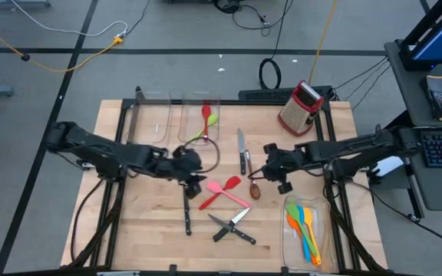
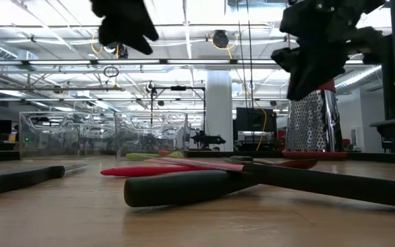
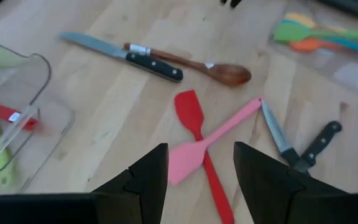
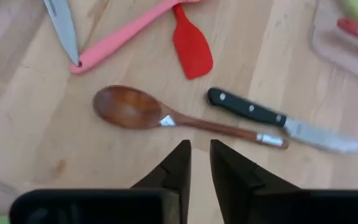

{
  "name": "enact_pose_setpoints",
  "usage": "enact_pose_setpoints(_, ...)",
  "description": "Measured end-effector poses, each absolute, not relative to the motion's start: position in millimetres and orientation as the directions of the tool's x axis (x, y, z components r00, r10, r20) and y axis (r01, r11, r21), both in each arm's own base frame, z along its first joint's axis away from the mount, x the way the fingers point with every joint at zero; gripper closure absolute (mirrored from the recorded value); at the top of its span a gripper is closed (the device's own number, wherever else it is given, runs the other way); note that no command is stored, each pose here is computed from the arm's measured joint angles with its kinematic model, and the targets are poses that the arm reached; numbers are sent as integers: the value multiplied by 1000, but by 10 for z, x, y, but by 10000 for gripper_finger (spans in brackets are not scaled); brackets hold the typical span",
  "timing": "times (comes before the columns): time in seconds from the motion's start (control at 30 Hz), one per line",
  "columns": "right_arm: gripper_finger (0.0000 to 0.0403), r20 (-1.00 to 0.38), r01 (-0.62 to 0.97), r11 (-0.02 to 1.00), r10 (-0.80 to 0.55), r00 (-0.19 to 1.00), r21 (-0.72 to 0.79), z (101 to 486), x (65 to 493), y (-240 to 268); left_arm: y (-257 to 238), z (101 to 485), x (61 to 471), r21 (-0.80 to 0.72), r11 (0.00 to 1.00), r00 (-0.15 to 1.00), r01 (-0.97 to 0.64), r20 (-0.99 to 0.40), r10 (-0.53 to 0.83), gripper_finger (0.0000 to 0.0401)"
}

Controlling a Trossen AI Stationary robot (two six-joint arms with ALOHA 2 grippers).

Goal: Pick & Place Kitchen Items
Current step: Put the brown serving spoon into the top right transparent bin

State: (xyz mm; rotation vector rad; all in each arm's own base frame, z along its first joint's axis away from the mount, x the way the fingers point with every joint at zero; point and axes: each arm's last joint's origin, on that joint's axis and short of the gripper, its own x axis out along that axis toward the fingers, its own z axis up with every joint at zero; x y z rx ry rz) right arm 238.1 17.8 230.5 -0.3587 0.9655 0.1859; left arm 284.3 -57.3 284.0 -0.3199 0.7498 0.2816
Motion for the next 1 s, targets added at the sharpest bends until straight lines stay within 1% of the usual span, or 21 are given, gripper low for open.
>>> enact_pose_setpoints(0.07,334,-838,-360,901,-8,545,-242,2283,2432,172,-566,2822,2722,-199,912,722,-359,-679,135,215)
enact_pose_setpoints(0.13,320,-839,-411,868,-12,544,-278,2275,2511,165,-548,2771,2581,-188,906,715,-379,-681,157,215)
enact_pose_setpoints(0.3,282,-848,-521,782,-19,529,-342,2198,2681,164,-522,2721,2307,-230,888,732,-399,-663,157,215)
enact_pose_setpoints(0.43,261,-886,-618,707,-26,463,-344,2055,2740,154,-503,2691,2140,-256,870,744,-421,-647,169,215)
enact_pose_setpoints(0.53,257,-919,-726,602,-31,393,-331,1943,2740,154,-499,2692,2062,-265,866,758,-424,-628,179,215)
enact_pose_setpoints(0.67,261,-930,-806,488,-36,365,-335,1836,2788,157,-488,2705,2014,-272,860,767,-431,-613,191,215)
enact_pose_setpoints(0.87,262,-916,-865,302,-142,374,-400,1760,2854,121,-485,2698,2009,-267,860,764,-435,-615,195,215)
enact_pose_setpoints(1.0,262,-911,-889,204,-137,388,-409,1747,2881,118,-482,2700,2009,-272,851,764,-448,-610,208,215)
